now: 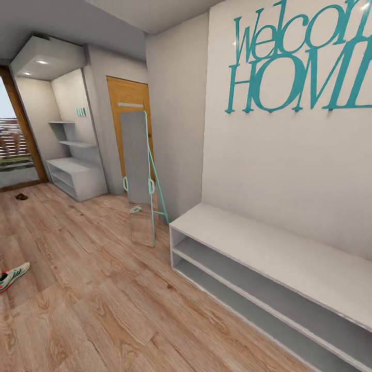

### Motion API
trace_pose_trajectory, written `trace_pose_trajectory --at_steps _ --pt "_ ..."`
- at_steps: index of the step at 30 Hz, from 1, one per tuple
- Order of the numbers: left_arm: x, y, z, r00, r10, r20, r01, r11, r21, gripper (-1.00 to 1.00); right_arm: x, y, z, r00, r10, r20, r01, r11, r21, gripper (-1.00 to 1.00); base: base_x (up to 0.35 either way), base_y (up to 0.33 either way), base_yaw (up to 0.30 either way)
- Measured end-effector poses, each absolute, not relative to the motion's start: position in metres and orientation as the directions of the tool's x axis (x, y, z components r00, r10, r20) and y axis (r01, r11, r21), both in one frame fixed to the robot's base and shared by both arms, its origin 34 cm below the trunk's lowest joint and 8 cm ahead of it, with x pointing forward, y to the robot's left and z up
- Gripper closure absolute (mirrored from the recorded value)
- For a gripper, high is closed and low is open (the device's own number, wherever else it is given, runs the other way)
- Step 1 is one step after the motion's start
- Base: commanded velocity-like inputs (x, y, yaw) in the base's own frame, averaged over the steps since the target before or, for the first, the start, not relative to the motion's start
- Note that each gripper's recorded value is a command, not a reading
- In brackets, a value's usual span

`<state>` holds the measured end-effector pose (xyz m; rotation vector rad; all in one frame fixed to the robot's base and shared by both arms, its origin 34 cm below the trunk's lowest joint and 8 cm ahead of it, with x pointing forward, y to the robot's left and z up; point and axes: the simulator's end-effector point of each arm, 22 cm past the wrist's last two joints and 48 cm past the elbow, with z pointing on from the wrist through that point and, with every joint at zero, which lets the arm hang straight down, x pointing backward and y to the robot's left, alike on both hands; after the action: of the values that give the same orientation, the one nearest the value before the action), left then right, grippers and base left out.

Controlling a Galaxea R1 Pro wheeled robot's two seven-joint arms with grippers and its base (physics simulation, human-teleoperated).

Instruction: Pick up the two gym shoes and the two sandals from the corridor floor and place them onto the hallstand (shoe rack) in the corridor, making sure they are on the rack and not on the floor. Arrange them so the two gym shoes are next to each other and the two sandals are next to each other.

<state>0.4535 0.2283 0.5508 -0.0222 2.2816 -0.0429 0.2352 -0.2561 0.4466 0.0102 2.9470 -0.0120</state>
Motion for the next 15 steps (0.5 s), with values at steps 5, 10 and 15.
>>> trace_pose_trajectory --at_steps 5,10,15 --pt "0.4535 0.2283 0.5508 -0.653 -0.03 -0.757 -0.002 0.999 -0.038 -1.0 0.2352 -0.2561 0.4466 -0.981 0.006 -0.193 0.008 1.0 -0.007 -1.0 0.34 0.0 0.294" --pt "0.4535 0.2284 0.5508 -0.653 -0.03 -0.757 -0.002 0.999 -0.038 -1.0 0.2352 -0.2561 0.4466 -0.981 0.006 -0.193 0.008 1.0 -0.007 -1.0 0.344 0.0 0.294" --pt "0.4534 0.2284 0.5507 -0.653 -0.03 -0.757 -0.002 0.999 -0.038 -1.0 0.2352 -0.2561 0.4466 -0.981 0.006 -0.193 0.008 1.0 -0.007 -1.0 0.345 0.0 0.294"
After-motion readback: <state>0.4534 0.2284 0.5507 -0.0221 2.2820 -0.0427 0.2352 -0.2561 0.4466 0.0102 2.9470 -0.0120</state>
